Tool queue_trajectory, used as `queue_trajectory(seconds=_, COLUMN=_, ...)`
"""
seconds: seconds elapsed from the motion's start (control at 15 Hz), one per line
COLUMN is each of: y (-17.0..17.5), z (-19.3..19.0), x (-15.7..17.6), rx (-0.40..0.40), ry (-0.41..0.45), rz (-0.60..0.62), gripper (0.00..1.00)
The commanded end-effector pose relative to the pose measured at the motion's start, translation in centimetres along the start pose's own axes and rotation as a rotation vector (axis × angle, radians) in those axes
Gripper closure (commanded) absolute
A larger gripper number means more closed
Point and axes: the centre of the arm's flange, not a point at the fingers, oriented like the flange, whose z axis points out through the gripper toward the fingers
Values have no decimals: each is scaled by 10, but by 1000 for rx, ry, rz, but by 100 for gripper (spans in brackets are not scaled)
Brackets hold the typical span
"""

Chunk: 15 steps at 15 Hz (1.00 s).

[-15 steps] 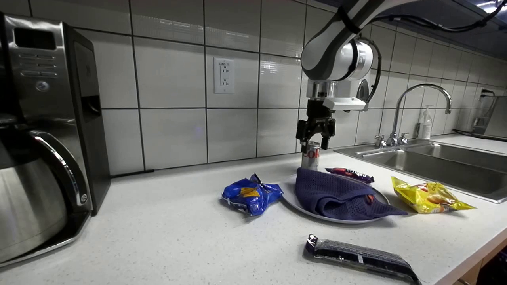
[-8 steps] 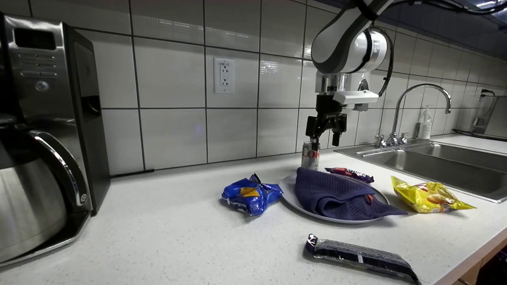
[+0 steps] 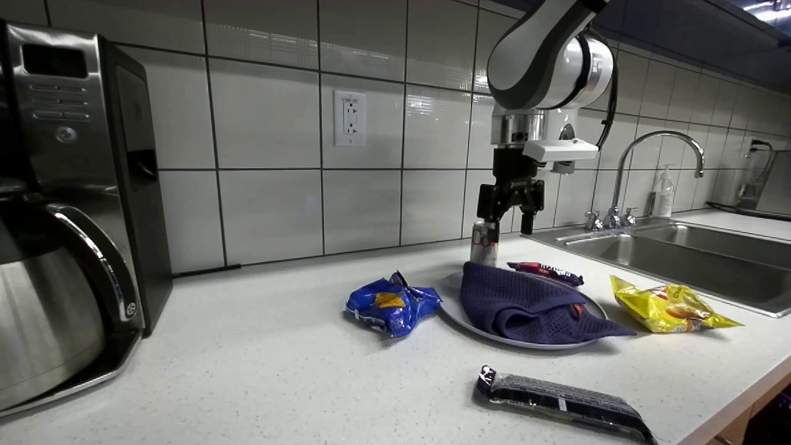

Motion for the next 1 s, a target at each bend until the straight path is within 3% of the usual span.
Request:
queue_trajectory(seconds=0.0, y=-16, z=-10, x=-23, rx=-5, ry=-20, rz=16, gripper=0)
queue_trajectory(seconds=0.07, y=-7, z=0, x=-5, rx=2, ry=-7, rz=-1, gripper=0)
queue_trajectory(seconds=0.93, y=-17, z=-1, x=-20, rx=12, ry=-10, rz=3, gripper=0)
